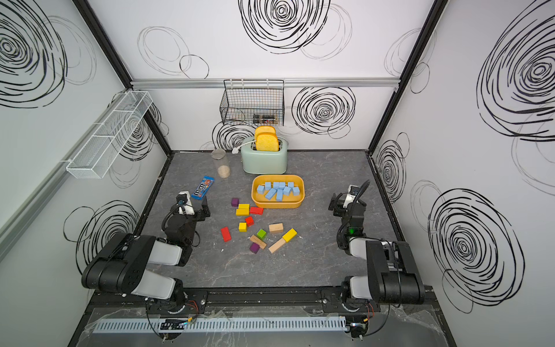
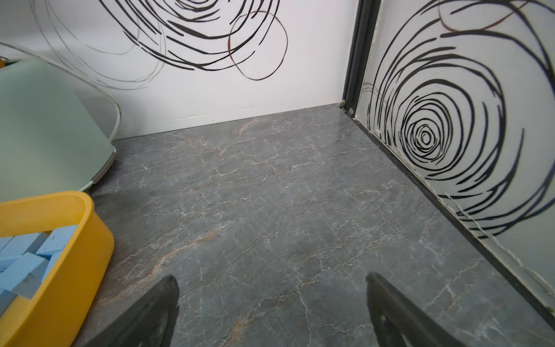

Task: Pick out the blue building blocks
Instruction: Reset both arms

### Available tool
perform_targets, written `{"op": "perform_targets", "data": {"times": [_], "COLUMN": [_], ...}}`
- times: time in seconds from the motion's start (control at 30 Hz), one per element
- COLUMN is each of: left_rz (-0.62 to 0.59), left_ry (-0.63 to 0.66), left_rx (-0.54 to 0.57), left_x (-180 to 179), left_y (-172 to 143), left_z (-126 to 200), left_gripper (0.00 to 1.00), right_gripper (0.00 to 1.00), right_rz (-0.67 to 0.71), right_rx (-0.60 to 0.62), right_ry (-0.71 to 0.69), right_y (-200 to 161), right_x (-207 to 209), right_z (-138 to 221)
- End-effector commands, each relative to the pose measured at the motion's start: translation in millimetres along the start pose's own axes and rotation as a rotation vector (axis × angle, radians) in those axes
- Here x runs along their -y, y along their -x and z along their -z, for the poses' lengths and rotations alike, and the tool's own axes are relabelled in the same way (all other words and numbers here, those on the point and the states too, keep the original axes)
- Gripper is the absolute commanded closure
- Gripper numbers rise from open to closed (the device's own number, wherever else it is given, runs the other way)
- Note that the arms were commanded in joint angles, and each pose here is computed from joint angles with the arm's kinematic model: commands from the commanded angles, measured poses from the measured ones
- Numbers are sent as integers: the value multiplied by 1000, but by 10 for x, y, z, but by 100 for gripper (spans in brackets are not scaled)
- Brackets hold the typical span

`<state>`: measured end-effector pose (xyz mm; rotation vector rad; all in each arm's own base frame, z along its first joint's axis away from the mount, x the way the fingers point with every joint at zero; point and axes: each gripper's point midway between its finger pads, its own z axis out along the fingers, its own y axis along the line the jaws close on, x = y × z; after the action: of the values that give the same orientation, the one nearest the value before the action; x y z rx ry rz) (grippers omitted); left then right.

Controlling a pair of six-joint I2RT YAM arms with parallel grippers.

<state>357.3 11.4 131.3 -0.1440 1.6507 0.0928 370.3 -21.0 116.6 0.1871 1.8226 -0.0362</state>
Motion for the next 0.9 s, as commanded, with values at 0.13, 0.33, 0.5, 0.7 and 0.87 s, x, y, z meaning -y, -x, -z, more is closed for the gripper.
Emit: {"op": "perform_targets", "data": {"times": [0.13,0.33,0.5,0.7,0.87], "left_rz": [14,1,1,0,1], "left_ry": [4,2,0,2,3], "left_rx": [96,87,88,85,87], "left_x": [-11,15,20,18,14], "left_y": [237,228,233,224,228], "left_z": [4,-16,-17,-15,-15], "left_gripper": [4,4,4,4,4], "right_gripper": [2,2,2,2,2], "right_rz": [42,58,62,63,63], "right_rx": [50,22,22,18,44], "right_ry": [81,103,110,110,109], "right_y": [72,10,-10,-20,-9], "right_x": [-143,-194,-204,-202,-196], "right_z": [-33,-83,-88,-94,-63]}}
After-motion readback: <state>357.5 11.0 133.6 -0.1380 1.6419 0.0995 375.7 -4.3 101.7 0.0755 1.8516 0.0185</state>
